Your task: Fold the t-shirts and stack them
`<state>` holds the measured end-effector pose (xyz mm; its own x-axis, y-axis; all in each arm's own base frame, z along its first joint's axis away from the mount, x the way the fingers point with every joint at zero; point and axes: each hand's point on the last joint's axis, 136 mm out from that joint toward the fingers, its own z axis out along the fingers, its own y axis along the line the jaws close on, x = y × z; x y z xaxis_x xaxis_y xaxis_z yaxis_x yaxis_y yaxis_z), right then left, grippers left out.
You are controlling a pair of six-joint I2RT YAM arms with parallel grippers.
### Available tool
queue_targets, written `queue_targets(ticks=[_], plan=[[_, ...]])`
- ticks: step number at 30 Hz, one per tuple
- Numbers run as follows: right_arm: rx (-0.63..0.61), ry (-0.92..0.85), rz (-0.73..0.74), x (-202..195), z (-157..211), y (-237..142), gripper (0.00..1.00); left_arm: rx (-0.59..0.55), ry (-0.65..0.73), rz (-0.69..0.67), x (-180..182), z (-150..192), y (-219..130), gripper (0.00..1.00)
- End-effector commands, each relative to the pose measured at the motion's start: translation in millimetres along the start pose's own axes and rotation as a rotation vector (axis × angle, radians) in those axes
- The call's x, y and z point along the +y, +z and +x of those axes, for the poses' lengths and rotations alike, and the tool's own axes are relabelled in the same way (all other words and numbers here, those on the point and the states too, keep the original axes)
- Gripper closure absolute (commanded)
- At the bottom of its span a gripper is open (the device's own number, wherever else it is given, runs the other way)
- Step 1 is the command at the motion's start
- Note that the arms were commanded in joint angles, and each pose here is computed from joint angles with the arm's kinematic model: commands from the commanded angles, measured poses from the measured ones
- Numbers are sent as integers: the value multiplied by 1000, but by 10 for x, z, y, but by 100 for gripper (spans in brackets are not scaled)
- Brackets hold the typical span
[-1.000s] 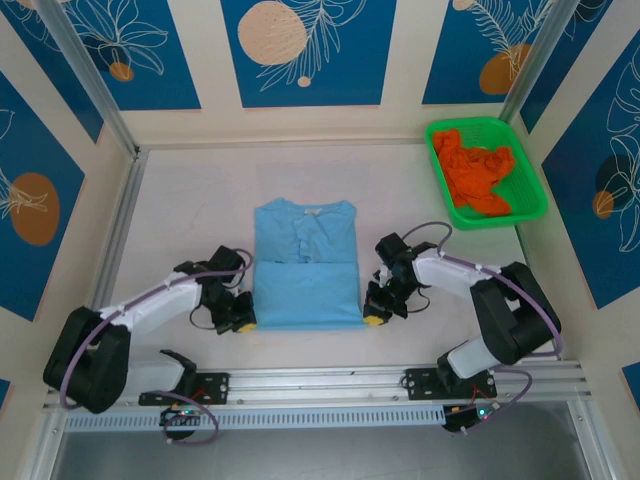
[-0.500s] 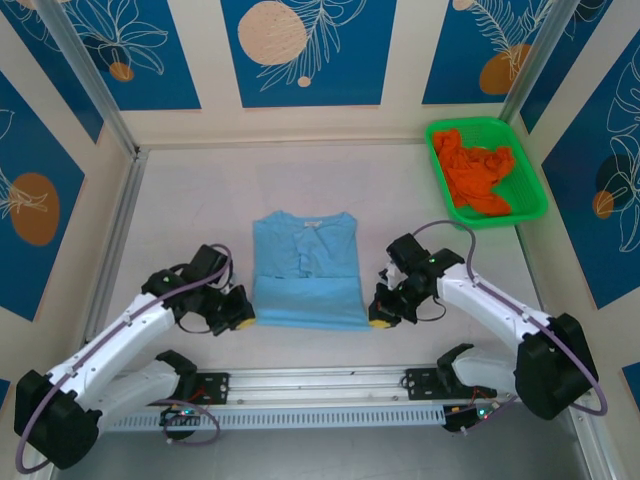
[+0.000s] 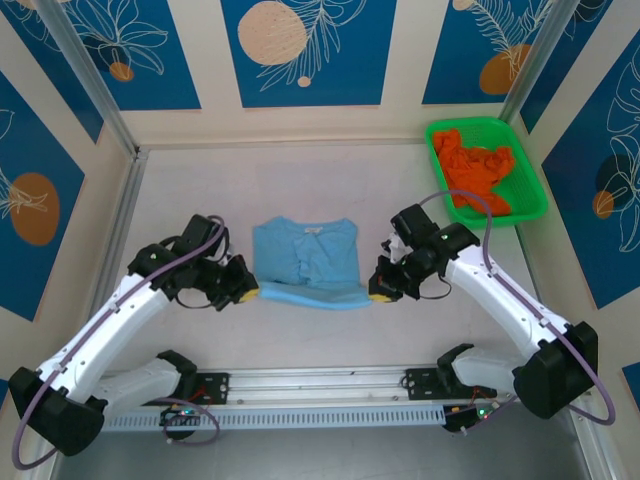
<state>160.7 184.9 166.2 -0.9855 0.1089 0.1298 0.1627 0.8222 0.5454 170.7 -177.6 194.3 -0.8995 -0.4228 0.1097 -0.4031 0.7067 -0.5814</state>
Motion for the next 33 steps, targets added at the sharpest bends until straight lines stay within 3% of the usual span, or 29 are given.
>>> queue_targets(ticks=[1, 10, 15, 23, 26, 29, 31, 33], plan=[[3, 13, 5, 46, -64, -75, 100, -14, -43, -24, -7, -84, -60, 100], [-22, 85, 10, 209, -711, -117, 100, -67, -147, 16, -166, -603, 51, 100], [-12, 139, 12, 303, -1152, -21, 100, -84, -147, 31, -332, -1052, 137, 100], [19, 311, 31, 199, -1910, 274, 100, -85, -169, 46, -639, -1935, 623, 99], [40, 420, 37, 19, -2208, 413, 100, -127, -218, -48, -460, -2365, 806, 73], [36, 495, 20, -92, -2497, 461, 58, -136, -274, -115, -266, -2683, 909, 45], [-8, 500, 58, -169, -2655, 373, 43, -173, -273, -147, -230, -2807, 815, 39], [-45, 496, 63, -176, -2734, 219, 41, -220, -249, -150, -277, -2873, 667, 35]])
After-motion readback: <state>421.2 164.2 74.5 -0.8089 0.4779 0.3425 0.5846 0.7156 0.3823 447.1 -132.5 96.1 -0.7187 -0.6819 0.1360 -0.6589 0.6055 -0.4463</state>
